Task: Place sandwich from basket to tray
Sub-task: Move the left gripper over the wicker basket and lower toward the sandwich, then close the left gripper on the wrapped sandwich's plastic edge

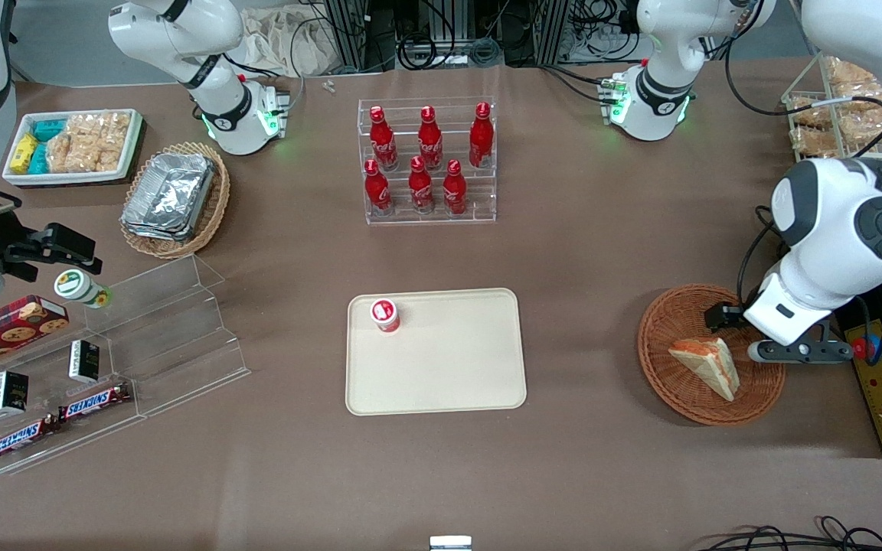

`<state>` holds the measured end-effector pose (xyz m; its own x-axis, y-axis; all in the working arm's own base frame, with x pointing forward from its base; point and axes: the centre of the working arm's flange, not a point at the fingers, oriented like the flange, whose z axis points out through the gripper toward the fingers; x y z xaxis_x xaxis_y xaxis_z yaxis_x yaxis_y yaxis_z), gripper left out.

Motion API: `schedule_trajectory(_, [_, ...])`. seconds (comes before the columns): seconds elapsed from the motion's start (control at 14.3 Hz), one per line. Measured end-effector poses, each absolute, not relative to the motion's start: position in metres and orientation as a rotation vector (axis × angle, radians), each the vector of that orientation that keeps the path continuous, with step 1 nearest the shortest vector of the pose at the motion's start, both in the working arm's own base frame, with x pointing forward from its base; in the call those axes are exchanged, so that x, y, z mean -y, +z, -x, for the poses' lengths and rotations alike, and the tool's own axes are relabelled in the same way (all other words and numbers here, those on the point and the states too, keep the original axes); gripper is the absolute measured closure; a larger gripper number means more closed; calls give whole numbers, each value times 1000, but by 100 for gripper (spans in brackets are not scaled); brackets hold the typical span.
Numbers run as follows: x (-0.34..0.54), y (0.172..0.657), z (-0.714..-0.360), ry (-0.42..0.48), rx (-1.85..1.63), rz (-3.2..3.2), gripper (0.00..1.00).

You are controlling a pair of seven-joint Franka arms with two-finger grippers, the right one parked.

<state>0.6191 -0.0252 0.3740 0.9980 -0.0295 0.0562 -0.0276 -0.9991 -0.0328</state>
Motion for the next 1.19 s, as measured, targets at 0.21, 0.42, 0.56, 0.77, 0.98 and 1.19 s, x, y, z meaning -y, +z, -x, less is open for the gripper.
schedule_trajectory(0.21, [26, 358, -622, -84, 35, 3138, 0])
schedule_trajectory(0.42, [27, 342, -627, -115, 254, 3142, 0])
schedule_trajectory(0.56, [27, 327, -630, -120, 320, 3141, 0])
schedule_trajectory(0.77, [27, 306, -634, -122, 371, 3142, 0])
schedule_trajectory(0.98, [26, 291, -635, -121, 396, 3142, 1])
schedule_trajectory(1.19, [26, 281, -636, -116, 400, 3143, 1])
